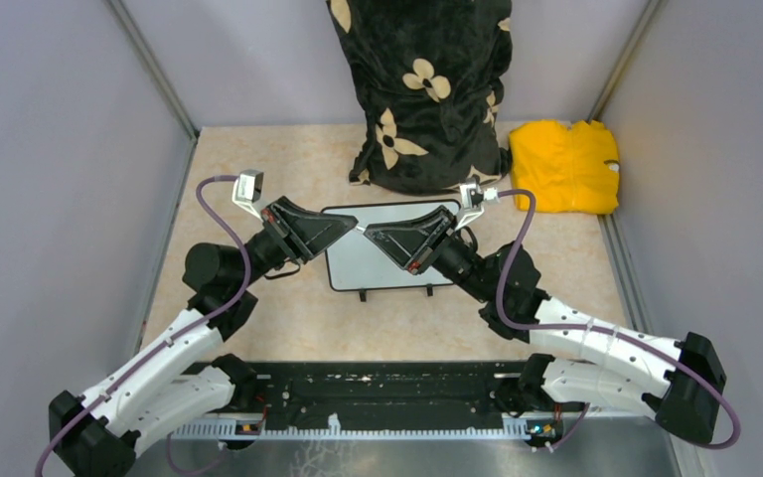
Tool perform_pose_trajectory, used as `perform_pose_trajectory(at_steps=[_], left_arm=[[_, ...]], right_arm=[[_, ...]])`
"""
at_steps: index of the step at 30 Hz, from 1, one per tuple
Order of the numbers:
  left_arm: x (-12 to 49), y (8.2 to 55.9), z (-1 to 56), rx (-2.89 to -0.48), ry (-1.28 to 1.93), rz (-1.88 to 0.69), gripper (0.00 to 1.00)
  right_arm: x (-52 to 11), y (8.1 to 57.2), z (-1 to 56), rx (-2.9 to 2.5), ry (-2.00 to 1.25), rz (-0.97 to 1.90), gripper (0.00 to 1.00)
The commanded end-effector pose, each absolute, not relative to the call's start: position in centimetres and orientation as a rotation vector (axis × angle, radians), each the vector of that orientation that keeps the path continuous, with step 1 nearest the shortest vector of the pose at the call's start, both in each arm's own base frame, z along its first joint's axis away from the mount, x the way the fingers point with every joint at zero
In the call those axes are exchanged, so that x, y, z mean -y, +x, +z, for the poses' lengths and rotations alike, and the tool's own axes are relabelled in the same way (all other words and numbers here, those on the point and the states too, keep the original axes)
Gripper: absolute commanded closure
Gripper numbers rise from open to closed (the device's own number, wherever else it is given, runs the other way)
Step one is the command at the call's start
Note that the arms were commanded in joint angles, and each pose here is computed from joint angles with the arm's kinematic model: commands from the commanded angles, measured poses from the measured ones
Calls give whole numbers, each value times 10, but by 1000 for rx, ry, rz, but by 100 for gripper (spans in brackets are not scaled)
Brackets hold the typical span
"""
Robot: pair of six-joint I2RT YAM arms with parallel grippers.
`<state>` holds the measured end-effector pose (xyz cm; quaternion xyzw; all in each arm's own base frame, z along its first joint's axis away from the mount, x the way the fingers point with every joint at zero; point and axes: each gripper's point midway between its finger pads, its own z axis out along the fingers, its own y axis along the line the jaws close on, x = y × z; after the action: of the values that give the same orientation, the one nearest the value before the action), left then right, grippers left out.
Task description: Write a sentence on the whiteboard
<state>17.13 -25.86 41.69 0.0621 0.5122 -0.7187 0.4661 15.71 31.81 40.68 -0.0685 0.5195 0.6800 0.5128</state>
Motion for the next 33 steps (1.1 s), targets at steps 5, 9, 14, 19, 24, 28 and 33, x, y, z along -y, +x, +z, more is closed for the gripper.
perform_pose_trajectory(at_steps=[5, 9, 14, 19, 24, 28, 33], left_arm=[[258, 176, 413, -1261, 131, -1734, 100], [258, 176, 410, -1270, 132, -1736, 100], [260, 176, 403, -1287, 130, -1740, 100], [259, 175, 399, -1292, 130, -1728, 70], [252, 179, 393, -1309, 104, -1662, 27], [239, 186, 386, -1313, 64, -1547, 17], [219, 192, 375, -1369, 128, -1279, 12]], right_arm=[[-309, 148, 439, -1130, -160, 1697, 89], [-306, 149, 440, -1119, -143, 1694, 92], [-305, 150, 441, -1106, -138, 1695, 100], [-305, 149, 440, -1121, -156, 1671, 100], [-296, 156, 430, -1196, -162, 1556, 100], [-281, 167, 413, -1318, -163, 1380, 100], [-255, 183, 376, -1543, -202, 1069, 100]])
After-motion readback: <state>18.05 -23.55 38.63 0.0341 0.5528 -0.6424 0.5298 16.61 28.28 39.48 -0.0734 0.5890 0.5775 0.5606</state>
